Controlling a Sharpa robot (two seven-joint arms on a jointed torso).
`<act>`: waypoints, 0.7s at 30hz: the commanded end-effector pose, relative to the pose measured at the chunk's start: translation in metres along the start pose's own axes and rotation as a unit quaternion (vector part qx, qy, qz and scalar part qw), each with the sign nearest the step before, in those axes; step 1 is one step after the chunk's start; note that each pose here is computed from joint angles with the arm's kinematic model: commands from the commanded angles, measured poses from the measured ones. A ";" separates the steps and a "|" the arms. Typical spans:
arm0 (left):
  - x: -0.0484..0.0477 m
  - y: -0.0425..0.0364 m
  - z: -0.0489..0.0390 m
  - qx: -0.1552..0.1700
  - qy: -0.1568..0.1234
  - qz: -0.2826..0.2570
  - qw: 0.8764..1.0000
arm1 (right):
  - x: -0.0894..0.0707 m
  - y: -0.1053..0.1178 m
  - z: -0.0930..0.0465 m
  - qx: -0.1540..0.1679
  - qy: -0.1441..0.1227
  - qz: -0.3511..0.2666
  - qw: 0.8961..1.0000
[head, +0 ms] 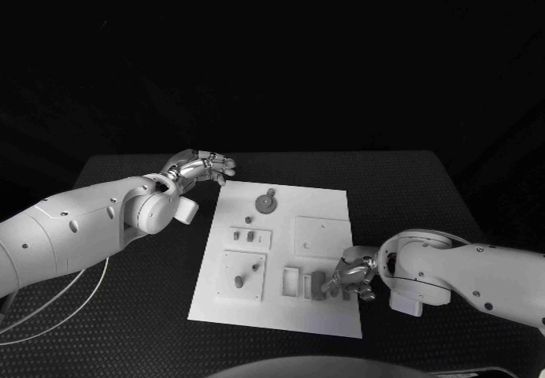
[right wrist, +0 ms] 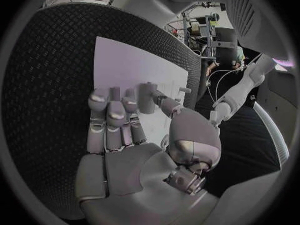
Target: Assemble the parts on the task board
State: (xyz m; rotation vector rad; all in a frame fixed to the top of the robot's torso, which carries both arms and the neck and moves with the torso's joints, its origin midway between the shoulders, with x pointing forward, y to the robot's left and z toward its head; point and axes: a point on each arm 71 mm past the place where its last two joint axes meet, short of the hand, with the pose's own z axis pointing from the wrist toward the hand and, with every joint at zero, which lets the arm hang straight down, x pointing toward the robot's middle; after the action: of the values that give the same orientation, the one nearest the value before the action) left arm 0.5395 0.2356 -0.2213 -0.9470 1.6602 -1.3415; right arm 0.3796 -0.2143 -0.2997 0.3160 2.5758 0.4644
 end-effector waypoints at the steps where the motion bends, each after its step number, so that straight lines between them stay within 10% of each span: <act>1: 0.0028 -0.0013 0.0005 0.004 0.009 -0.006 1.000 | -0.002 0.005 0.002 -0.010 -0.021 -0.005 1.000; 21: 0.0032 -0.0012 0.0006 0.002 0.010 -0.006 1.000 | -0.002 0.016 0.010 -0.015 -0.027 0.003 1.000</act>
State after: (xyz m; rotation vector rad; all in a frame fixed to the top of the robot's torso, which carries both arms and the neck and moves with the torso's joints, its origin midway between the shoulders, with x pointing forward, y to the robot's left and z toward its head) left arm 0.5394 0.2352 -0.2215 -0.9479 1.6642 -1.3419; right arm 0.3885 -0.1985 -0.2997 0.3230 2.5104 0.4840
